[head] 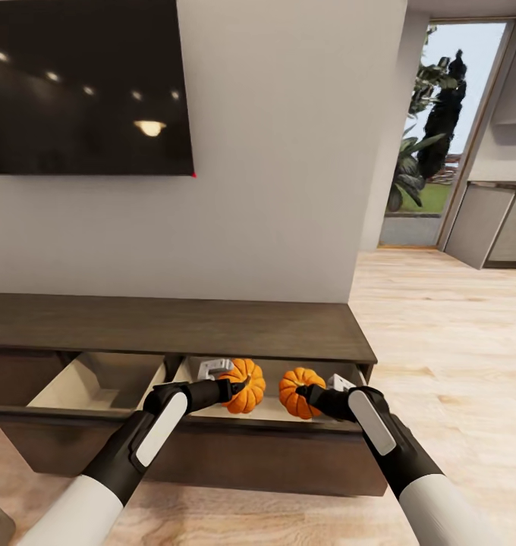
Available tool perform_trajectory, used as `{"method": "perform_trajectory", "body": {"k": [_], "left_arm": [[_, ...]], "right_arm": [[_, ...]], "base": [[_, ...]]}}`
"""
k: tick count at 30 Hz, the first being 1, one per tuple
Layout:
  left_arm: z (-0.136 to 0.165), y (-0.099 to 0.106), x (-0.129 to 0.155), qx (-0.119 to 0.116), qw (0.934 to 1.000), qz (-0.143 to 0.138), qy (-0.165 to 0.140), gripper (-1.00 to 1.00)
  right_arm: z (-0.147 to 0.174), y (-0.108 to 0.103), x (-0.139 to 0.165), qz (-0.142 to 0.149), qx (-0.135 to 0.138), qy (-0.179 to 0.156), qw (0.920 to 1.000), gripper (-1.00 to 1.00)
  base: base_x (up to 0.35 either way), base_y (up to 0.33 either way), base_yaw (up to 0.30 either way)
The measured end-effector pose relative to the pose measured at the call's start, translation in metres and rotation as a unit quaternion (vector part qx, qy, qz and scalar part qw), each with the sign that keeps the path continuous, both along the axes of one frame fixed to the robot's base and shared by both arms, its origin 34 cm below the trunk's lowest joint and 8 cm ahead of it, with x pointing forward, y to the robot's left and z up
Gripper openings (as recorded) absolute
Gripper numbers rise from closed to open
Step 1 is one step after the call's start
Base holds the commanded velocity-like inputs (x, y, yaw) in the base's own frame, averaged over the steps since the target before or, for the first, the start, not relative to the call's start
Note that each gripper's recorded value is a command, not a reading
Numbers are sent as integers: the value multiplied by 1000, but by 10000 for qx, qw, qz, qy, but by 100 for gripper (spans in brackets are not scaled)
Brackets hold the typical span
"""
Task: Place each of the two pumpkins and all three candles from the living room inside a cabinet in the living room (use any cabinet), then make sure every cabinet is closed, and position the cauldron so it is next to a table in the living room.
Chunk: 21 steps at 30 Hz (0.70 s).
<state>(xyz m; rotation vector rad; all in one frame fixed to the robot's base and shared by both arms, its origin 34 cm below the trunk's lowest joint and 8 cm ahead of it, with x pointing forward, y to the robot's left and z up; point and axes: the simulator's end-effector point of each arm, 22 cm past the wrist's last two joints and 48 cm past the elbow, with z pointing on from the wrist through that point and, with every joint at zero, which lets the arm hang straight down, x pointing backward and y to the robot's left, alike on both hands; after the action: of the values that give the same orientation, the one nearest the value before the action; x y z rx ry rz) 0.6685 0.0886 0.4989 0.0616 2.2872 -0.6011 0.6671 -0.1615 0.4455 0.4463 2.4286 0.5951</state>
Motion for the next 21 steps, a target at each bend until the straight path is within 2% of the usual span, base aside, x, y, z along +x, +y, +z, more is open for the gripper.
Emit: {"method": "perform_trajectory", "body": {"k": [11,14,17,21], "left_arm": [[-2,-1,-2,10,10000,-30,44,-100],[-4,-1,-4,68,9999,-41,117,-100],[-11,-13,-12,154,9994,-111,278,-100],[-15,-17,-17,262,9988,-181,370,-100]], "right_arm": [[-3,-1,-1,-10,-5,27,10000,-100],[-3,0,-1,-4,-3,30,10000,-100],[-4,4,-3,60,-26,40,10000,-100],[-5,6,-4,104,-69,46,9999,-100]], "base": [[51,0,0],[63,0,0],[17,0,0],[5,0,0]]}}
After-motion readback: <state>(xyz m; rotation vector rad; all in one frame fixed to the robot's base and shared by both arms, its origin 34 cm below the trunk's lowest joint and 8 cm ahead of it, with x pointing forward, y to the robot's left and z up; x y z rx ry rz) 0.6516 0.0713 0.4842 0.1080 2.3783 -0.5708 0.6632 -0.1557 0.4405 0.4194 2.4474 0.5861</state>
